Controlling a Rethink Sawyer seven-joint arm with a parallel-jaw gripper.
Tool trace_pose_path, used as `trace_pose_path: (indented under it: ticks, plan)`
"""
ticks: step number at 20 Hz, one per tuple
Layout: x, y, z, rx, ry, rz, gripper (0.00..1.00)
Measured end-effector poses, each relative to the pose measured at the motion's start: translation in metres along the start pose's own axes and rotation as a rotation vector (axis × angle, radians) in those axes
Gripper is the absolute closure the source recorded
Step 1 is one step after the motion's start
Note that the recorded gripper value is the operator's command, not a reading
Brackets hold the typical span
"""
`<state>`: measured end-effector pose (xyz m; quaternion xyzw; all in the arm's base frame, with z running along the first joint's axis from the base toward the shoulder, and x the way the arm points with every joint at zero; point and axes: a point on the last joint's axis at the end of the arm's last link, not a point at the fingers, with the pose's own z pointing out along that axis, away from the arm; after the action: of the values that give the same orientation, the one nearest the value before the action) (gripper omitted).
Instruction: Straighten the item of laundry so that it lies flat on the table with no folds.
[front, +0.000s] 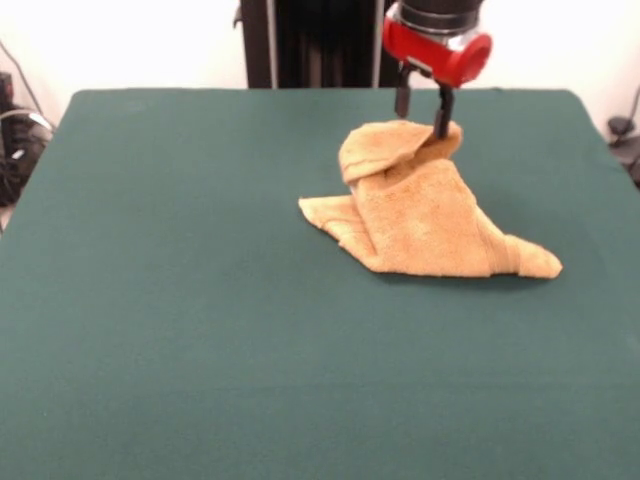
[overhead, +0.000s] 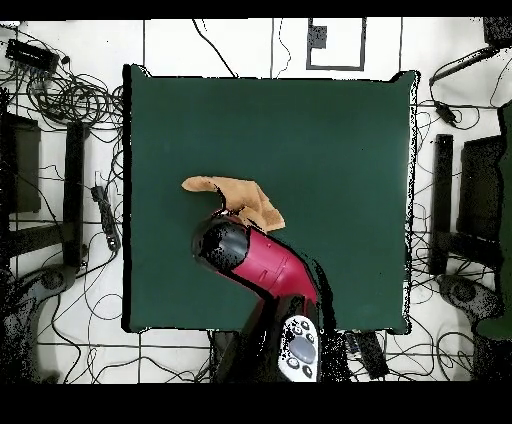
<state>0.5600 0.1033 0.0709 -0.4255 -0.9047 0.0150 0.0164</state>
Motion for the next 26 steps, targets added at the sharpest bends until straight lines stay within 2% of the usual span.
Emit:
trace_pose_path:
  ticks: [4, 11, 18, 19, 26]
  plan:
    - [-0.003, -0.011, 0.01, 0.017, 0.006, 0.017, 0.0]
    - [0.0, -0.015, 0.024, 0.034, 0.024, 0.024, 0.0]
    - [0.004, -0.013, 0.052, 0.038, 0.032, 0.032, 0.0]
    - [0.005, -0.014, 0.058, 0.043, 0.031, 0.029, 1.0]
    - [0.014, -0.017, 0.072, 0.071, 0.037, 0.014, 1.0]
